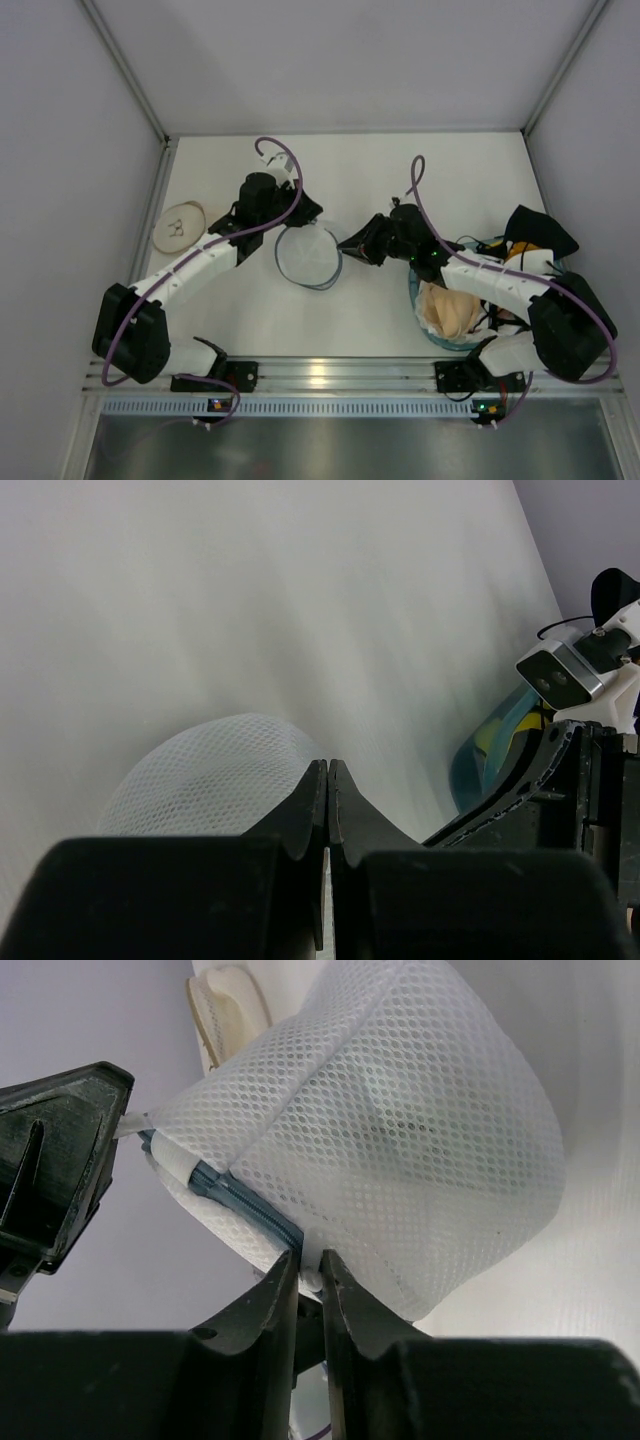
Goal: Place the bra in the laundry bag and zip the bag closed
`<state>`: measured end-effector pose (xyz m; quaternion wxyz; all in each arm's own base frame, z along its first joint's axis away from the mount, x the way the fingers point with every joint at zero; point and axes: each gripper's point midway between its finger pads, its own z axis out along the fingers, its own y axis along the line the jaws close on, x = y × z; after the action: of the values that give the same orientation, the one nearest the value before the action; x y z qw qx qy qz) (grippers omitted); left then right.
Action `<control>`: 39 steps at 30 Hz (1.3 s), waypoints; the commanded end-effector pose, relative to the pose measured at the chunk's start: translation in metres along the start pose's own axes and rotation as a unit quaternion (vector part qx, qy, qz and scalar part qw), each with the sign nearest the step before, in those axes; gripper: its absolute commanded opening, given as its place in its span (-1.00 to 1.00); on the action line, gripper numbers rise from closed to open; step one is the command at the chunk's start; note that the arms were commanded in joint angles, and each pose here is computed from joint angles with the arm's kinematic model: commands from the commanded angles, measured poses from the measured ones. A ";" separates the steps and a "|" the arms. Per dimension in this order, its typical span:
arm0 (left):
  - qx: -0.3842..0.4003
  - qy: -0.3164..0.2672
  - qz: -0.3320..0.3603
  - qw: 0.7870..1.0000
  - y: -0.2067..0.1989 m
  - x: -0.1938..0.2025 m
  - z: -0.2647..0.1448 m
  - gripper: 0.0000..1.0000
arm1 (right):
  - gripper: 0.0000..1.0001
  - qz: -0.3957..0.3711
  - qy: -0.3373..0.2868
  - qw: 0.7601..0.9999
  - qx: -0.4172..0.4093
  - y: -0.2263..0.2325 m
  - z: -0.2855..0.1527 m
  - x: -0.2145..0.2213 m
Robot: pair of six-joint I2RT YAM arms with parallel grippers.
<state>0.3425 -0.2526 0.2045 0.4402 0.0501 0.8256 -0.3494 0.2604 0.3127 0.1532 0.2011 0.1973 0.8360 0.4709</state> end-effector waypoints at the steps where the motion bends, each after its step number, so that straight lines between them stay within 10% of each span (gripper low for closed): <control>1: 0.030 -0.048 0.014 0.998 -0.019 -0.025 -0.010 -1.00 | -0.70 -0.033 -0.024 0.999 -0.036 0.031 0.001 -0.009; 6: 0.028 -0.050 0.020 0.998 -0.018 -0.026 -0.012 -1.00 | -1.00 -0.055 -0.040 0.997 -0.034 0.034 -0.001 -0.016; 21: -0.139 -0.102 -0.039 0.984 0.035 -0.037 -0.043 -1.00 | -1.00 -0.135 -0.120 0.983 0.036 0.007 -0.032 -0.038; 33: 0.008 -0.043 -0.004 0.999 -0.004 0.013 -0.065 -1.00 | -1.00 -0.183 -0.096 0.977 0.042 -0.023 -0.020 -0.026; 39: -0.044 -0.004 -0.001 0.999 0.018 0.039 -0.080 -1.00 | -1.00 -0.211 -0.103 0.971 0.046 -0.024 -0.027 -0.029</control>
<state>0.2734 -0.2116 0.1861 0.4258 0.0213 0.8401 -0.3355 0.2621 0.2778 0.1458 0.3396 0.0932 0.8542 0.3825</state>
